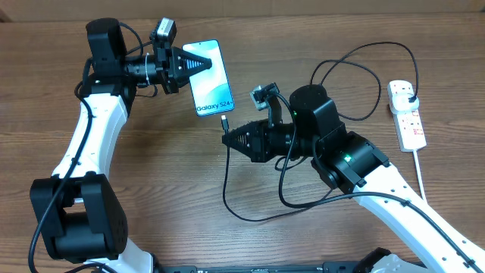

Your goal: Plug charger to phone and switch on socket

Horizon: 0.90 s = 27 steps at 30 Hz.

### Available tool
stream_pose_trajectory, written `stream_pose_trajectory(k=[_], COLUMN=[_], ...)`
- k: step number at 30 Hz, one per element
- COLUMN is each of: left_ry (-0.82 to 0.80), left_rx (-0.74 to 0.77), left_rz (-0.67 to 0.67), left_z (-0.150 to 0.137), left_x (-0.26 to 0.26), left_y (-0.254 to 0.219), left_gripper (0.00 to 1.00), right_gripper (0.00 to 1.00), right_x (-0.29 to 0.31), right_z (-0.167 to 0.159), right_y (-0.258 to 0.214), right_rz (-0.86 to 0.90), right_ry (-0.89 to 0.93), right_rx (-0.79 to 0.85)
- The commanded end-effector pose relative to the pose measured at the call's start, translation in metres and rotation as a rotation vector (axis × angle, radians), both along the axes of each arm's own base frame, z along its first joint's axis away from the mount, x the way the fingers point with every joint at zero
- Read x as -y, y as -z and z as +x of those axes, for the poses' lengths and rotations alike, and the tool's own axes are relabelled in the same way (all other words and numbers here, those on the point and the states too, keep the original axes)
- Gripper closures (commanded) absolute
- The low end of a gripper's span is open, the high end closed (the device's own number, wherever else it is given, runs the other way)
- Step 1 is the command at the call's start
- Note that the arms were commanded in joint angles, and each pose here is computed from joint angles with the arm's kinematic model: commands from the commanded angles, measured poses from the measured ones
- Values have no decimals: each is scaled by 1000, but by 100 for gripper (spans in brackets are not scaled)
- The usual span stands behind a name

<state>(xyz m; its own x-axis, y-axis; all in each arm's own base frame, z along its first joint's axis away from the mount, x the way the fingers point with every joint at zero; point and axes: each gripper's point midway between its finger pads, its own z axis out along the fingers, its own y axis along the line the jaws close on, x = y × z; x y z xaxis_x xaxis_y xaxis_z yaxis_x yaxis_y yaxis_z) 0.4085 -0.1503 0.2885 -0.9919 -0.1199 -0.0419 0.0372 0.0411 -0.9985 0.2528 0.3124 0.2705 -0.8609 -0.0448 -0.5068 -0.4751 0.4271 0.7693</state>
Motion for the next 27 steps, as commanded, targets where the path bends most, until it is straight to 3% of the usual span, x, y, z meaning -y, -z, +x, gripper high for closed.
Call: stream_pose_trajectory(k=[1,27], left_ry=[17,28], left_rx=[26,27], left_rz=[-9,4], left_z=[-9,-10], left_x=[1,16], left_y=[-19,-17], left_gripper=[96,96], right_gripper=[96,96], right_x=[-1,-2], right_z=[3,4], right_y=[3,6], right_rz=[-9,-15], right_ry=[19,19], right_rx=[-1,-5])
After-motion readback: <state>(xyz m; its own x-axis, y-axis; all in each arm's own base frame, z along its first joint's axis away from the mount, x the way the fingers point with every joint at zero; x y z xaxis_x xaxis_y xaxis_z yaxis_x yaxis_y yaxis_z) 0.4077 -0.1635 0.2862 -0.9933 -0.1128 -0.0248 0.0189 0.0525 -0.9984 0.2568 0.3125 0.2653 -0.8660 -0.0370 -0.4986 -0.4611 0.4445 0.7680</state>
